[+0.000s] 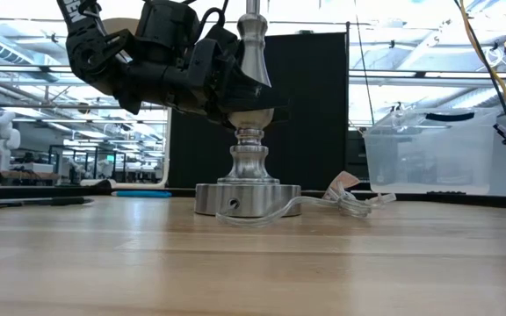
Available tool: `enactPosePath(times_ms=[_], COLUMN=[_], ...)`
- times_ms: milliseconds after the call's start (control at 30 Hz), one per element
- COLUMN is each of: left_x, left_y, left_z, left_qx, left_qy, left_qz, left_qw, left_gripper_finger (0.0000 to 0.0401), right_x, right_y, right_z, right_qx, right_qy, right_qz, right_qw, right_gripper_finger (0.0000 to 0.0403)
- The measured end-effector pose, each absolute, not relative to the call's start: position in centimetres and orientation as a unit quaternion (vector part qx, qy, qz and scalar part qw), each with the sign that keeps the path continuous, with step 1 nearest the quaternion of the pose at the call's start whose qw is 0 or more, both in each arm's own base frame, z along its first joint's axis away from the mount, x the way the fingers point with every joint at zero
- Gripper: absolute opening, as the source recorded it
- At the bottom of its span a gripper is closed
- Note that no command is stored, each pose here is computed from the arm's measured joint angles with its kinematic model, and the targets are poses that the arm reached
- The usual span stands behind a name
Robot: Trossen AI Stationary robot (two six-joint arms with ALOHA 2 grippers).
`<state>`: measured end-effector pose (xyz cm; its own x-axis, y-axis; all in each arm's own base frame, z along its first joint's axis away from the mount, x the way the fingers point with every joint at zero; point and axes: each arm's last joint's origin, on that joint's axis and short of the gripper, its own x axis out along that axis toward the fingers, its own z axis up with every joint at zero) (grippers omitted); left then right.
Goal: Screw lightbulb
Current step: Remove the lightbulb from the lamp
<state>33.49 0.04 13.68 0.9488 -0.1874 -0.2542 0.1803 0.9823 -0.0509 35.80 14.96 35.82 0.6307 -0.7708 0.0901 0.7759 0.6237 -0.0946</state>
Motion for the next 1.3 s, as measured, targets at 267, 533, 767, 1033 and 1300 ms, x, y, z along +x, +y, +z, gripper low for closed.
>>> enactPosePath(times_ms=[267,533,767,1033,1300], left_x=[33.5,33.5,33.5,33.5,33.5], left_y=[0.0,0.0,0.0,0.0,0.0], left_z=[13.7,13.7,13.7,13.7,13.7], left_qx=[-0.014,-0.014,-0.013,-0.013,-0.013], left_qy=[0.130,0.130,0.130,0.130,0.131], left_qz=[-0.093,-0.093,-0.093,-0.093,-0.093], left_qw=[0.987,0.987,0.987,0.987,0.987], left_gripper_finger=[0.0258,0.0258,0.0258,0.0258,0.0258], right_x=[37.0,37.8,37.7,37.3,36.4], right_y=[12.9,11.0,10.5,10.4,10.6], right_z=[35.2,35.5,36.2,37.1,38.0], right_qx=[-0.035,-0.044,-0.064,-0.088,-0.114], right_qy=[-0.030,-0.049,-0.063,-0.078,-0.074], right_qz=[-0.429,-0.407,-0.410,-0.421,-0.450], right_qw=[0.902,0.911,0.908,0.899,0.883], right_gripper_finger=[0.0238,0.0238,0.0201,0.0152,0.0174])
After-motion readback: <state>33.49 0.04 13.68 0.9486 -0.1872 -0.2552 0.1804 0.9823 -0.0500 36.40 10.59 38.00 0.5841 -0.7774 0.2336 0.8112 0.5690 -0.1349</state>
